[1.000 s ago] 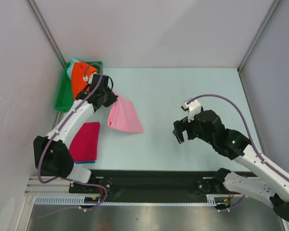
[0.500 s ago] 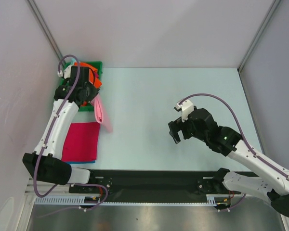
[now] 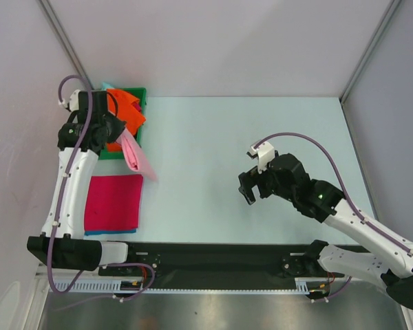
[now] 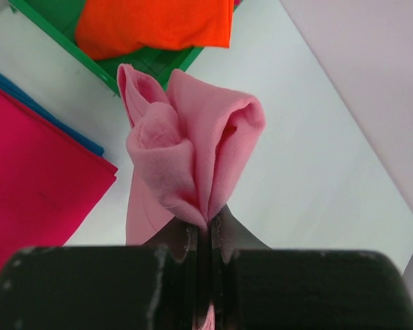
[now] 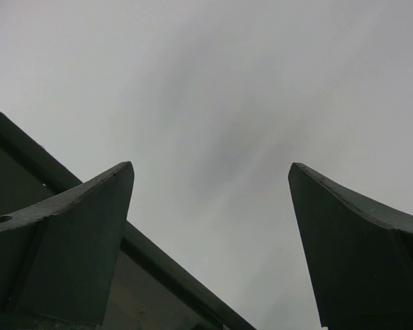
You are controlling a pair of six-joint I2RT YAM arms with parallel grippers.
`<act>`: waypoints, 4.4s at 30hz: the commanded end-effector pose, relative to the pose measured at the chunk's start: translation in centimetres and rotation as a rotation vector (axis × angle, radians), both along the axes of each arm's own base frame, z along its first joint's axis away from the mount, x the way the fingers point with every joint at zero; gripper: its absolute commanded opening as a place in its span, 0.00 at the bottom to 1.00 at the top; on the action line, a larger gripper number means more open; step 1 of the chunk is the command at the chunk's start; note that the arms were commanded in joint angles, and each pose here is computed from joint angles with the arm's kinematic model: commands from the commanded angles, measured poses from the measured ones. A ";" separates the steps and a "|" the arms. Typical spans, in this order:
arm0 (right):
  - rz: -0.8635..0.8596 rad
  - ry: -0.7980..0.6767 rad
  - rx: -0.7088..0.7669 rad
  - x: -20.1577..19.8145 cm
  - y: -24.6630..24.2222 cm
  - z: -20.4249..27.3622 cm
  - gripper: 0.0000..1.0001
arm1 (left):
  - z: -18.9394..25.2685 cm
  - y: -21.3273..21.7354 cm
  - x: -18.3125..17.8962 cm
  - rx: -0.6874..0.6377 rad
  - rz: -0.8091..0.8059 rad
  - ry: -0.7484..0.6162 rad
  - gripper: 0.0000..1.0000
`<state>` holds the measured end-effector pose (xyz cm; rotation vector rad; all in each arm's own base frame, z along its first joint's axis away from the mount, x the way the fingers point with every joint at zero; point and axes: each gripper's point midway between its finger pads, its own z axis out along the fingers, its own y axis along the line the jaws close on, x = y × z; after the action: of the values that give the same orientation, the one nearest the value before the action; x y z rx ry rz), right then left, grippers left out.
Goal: Fold and stack the t-shirts
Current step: Neatly place the folded tshirt to the corner
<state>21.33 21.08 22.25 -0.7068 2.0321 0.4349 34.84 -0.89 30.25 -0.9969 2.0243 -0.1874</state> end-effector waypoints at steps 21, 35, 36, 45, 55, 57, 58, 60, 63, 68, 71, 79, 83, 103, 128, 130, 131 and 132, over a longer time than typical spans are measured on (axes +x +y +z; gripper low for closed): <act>0.025 -0.015 0.026 0.8 1.5 -0.1 1.00 | 1.9 3.8 1.4 -0.044 0.148 -0.117 0.00; 0.057 0.025 0.024 1.2 3.0 -1.6 1.00 | -0.7 6.5 2.4 -0.079 0.197 -0.127 0.00; 0.056 0.025 0.027 1.2 3.0 -1.6 1.00 | -0.6 6.6 2.6 -0.081 0.196 -0.128 0.00; 0.067 0.028 0.022 1.5 3.5 -1.7 1.00 | -0.8 7.7 2.0 -0.097 0.226 -0.141 0.00; 0.083 0.041 0.018 1.5 4.0 -2.3 1.00 | -1.2 9.0 2.0 -0.111 0.239 -0.135 0.00; 0.082 0.036 0.014 1.7 3.9 -2.2 1.00 | -1.6 9.1 1.8 -0.114 0.242 -0.120 0.00; 0.084 0.036 0.012 1.7 3.9 -2.2 1.00 | -1.7 9.1 1.6 -0.114 0.244 -0.120 0.00; 0.086 0.039 0.006 1.7 3.9 -2.3 1.00 | -2.2 9.1 1.1 -0.115 0.252 -0.106 0.00; 0.089 0.038 -0.001 1.6 3.8 -2.4 1.00 | -2.3 9.5 0.1 -0.095 0.269 -0.094 0.00; 0.115 0.050 -0.001 1.3 4.0 -2.5 1.00 | -2.3 10.5 -1.2 -0.071 0.295 -0.084 0.01; 0.125 0.053 -0.004 1.3 4.1 -2.4 1.00 | -2.3 10.8 -1.8 -0.062 0.305 -0.086 0.00; 0.142 0.062 -0.008 1.2 4.4 -2.3 1.00 | -2.5 11.5 -3.4 -0.047 0.331 -0.079 0.00; 0.143 0.070 -0.011 1.1 4.3 -2.5 1.00 | -3.4 11.5 -3.7 -0.060 0.327 -0.070 0.00; 0.172 0.107 -0.015 0.7 4.7 -3.1 1.00 | -7.3 13.3 -8.4 -0.053 0.455 0.047 0.00; 0.306 0.164 -0.066 -1.9 6.7 -5.4 1.00 | -15.5 13.4 -18.6 -0.072 0.726 0.320 0.13; 0.311 0.162 -0.069 -2.0 6.8 -5.5 1.00 | -16.1 13.2 -19.3 -0.081 0.749 0.332 0.16; 0.317 0.166 -0.074 -2.3 6.8 -5.7 1.00 | -16.8 13.1 -19.7 -0.084 0.753 0.347 0.17; 0.320 0.167 -0.076 -2.4 6.9 -5.8 1.00 | -17.0 13.0 -19.9 -0.089 0.765 0.350 0.17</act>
<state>19.05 27.17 15.61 -1.0572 2.1443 0.6007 16.79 12.20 14.07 -1.8154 1.8121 0.2770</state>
